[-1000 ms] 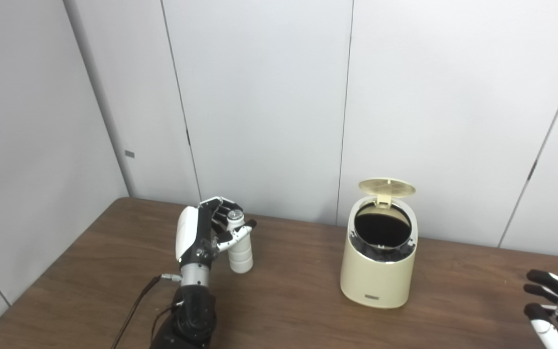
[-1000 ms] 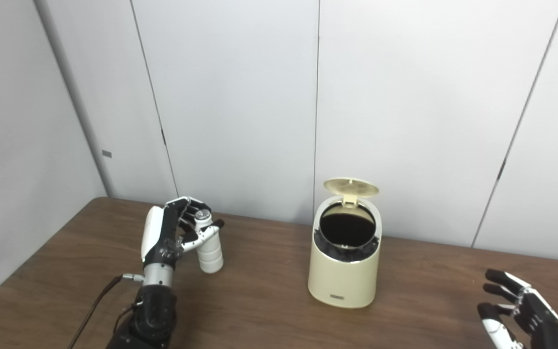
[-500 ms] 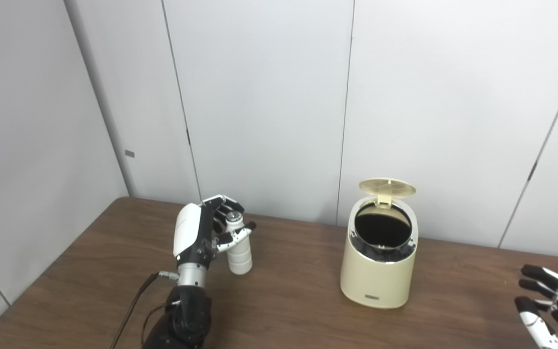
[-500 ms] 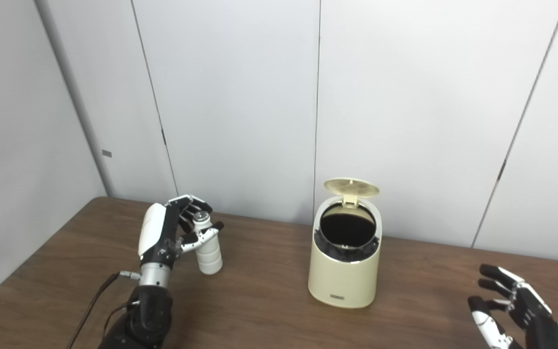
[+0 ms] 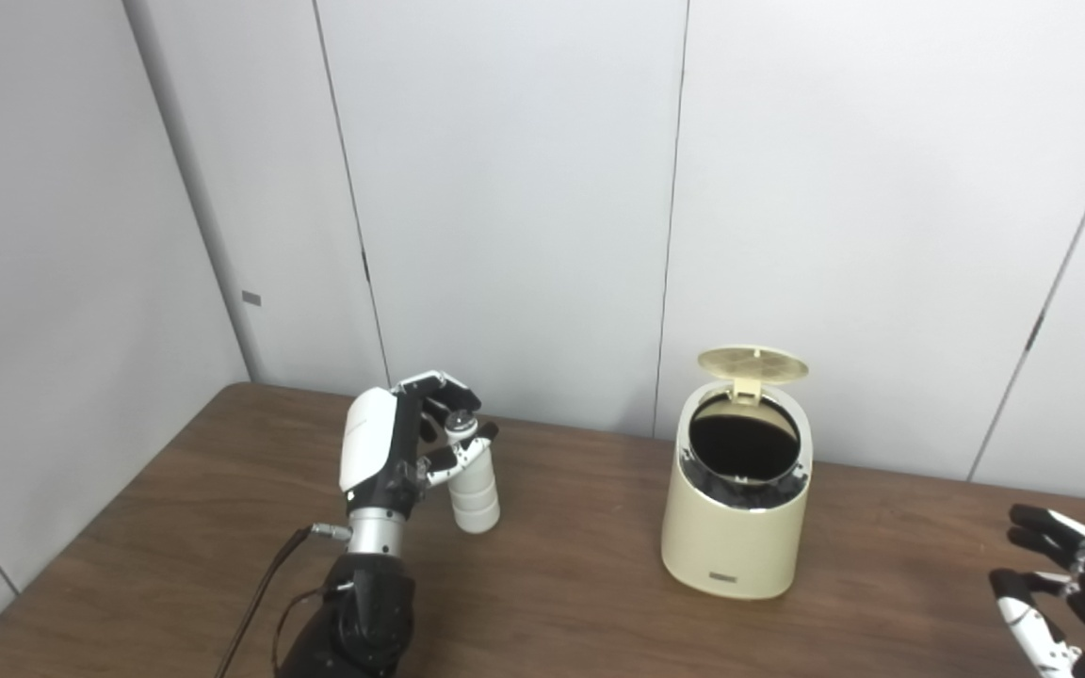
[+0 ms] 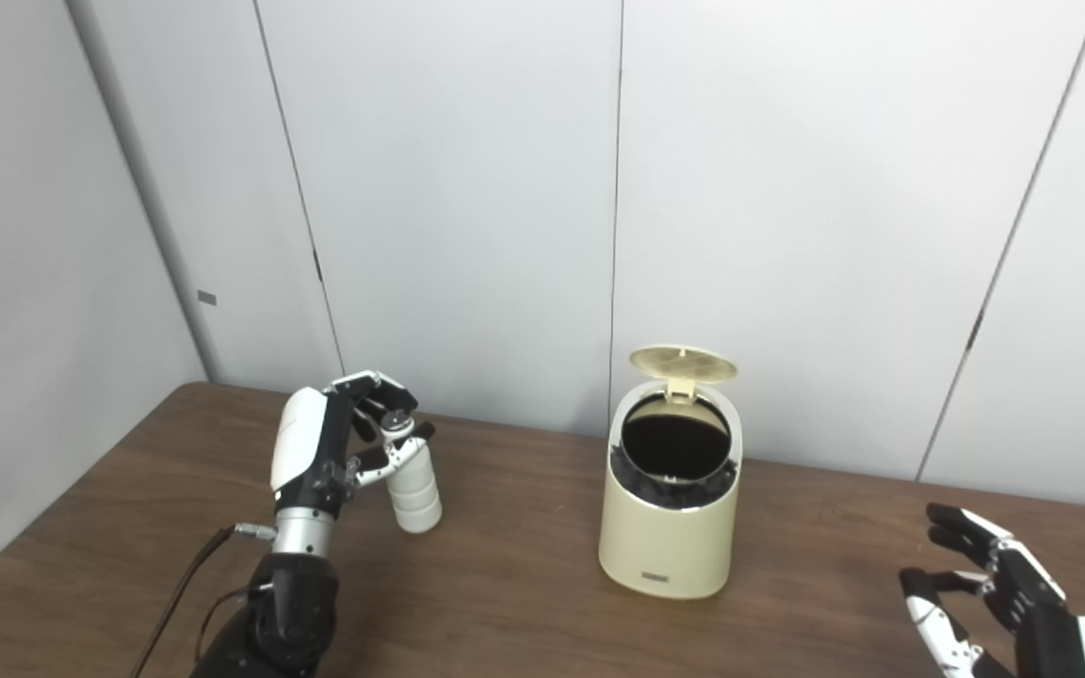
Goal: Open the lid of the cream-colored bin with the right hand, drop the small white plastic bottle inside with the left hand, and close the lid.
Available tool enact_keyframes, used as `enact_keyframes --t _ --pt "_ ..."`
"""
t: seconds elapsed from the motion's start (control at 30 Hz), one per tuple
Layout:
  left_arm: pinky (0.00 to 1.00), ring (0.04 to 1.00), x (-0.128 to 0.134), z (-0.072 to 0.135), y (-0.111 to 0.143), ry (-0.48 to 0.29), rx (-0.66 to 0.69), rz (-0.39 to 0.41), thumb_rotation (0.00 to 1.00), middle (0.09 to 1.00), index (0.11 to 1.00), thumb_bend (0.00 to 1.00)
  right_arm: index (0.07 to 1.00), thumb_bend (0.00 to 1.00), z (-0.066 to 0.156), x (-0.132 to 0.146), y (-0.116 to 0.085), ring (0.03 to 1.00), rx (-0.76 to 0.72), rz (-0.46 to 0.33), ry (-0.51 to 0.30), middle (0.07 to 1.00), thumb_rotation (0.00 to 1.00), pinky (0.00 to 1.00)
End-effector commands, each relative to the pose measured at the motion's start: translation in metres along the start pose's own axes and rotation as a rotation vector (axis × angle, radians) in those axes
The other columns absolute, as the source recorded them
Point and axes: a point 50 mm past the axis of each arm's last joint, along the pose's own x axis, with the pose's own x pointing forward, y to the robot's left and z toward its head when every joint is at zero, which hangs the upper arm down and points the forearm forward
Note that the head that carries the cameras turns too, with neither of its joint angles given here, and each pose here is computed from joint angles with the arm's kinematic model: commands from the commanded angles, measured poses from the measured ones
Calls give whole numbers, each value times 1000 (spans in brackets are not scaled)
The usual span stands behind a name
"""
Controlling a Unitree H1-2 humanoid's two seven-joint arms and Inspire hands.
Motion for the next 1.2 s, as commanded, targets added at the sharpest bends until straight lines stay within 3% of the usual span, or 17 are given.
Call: enact_keyframes --t 0.0,0.37,0.67,1.03,1.1,1.17 --pt "356 459 20 19 15 -110 -4 59 0 510 450 503 715 56 18 11 -1 735 8 -18 -82 766 215 535" --pt "395 504 24 47 19 -178 -23 77 0 509 428 500 730 52 21 11 0 740 0 -18 -78 775 5 558" --pt "362 476 21 42 17 -176 2 63 0 513 442 502 729 56 21 10 -1 743 0 -14 -76 775 8 559" --pt "384 523 18 35 17 -187 -9 88 0 493 433 499 743 61 19 9 -1 761 6 -13 -65 788 1 592" --pt "419 531 17 34 17 -218 -41 105 0 486 432 499 739 60 19 10 -2 757 -5 -15 -68 784 0 586" --pt "540 547 17 32 17 -255 -80 93 0 486 473 512 737 57 18 10 -2 753 -9 -14 -65 781 1 577"
